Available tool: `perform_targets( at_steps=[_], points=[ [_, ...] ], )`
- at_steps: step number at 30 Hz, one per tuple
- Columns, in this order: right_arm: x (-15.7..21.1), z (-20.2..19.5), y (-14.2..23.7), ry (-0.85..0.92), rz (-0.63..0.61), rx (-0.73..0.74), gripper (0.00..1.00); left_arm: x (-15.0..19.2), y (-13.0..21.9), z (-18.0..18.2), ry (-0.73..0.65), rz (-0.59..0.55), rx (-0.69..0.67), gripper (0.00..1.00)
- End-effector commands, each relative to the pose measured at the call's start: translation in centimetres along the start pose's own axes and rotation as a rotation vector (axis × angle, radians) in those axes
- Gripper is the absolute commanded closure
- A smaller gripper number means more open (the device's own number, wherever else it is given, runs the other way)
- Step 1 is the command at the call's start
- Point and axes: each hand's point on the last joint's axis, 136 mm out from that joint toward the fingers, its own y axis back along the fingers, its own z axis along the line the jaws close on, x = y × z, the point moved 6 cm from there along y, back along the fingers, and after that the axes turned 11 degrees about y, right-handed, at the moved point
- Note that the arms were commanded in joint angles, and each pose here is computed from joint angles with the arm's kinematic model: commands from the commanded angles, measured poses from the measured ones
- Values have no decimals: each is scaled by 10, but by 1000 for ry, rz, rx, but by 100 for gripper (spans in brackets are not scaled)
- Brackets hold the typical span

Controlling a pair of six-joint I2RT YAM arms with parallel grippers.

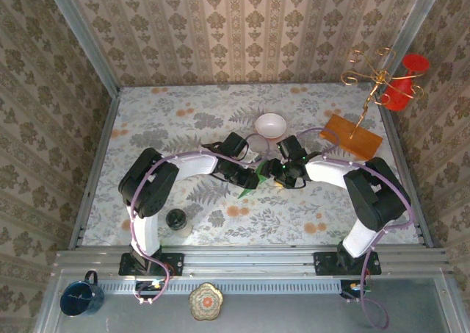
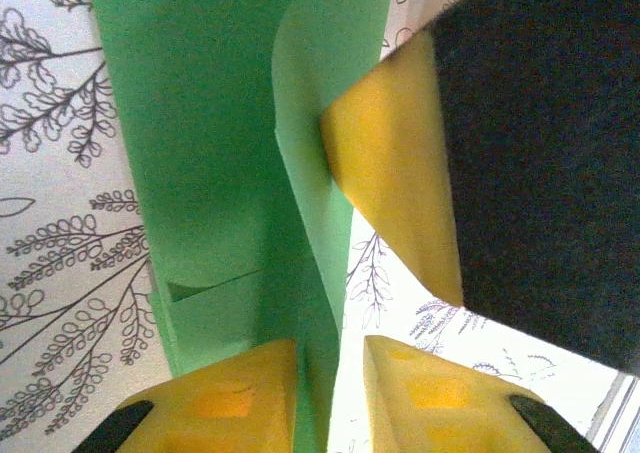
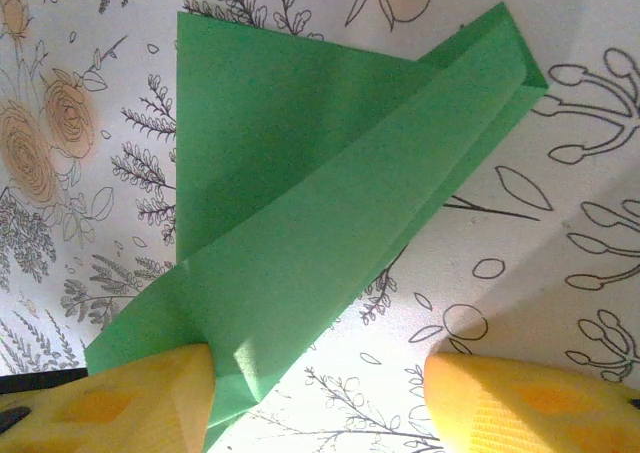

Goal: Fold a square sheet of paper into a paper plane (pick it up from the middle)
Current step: Fold the wing for the fifth time at the center of the table.

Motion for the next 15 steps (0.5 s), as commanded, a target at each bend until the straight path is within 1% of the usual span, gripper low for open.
perform_targets(
  at_steps=[1, 9, 12, 15],
  points=[
    [8, -33, -32, -12, 0, 158, 37, -2, 13, -4, -4, -44, -10, 72],
    [9, -34, -32, -15, 10, 165, 38, 7, 24, -8, -56, -115, -55, 63],
    [10, -34, -32, -16, 12, 166, 38, 12, 22, -9, -73, -117, -64, 61],
    [10, -34, -32, -18, 14, 168, 38, 15, 19, -6, -79, -115, -105, 61]
  ],
)
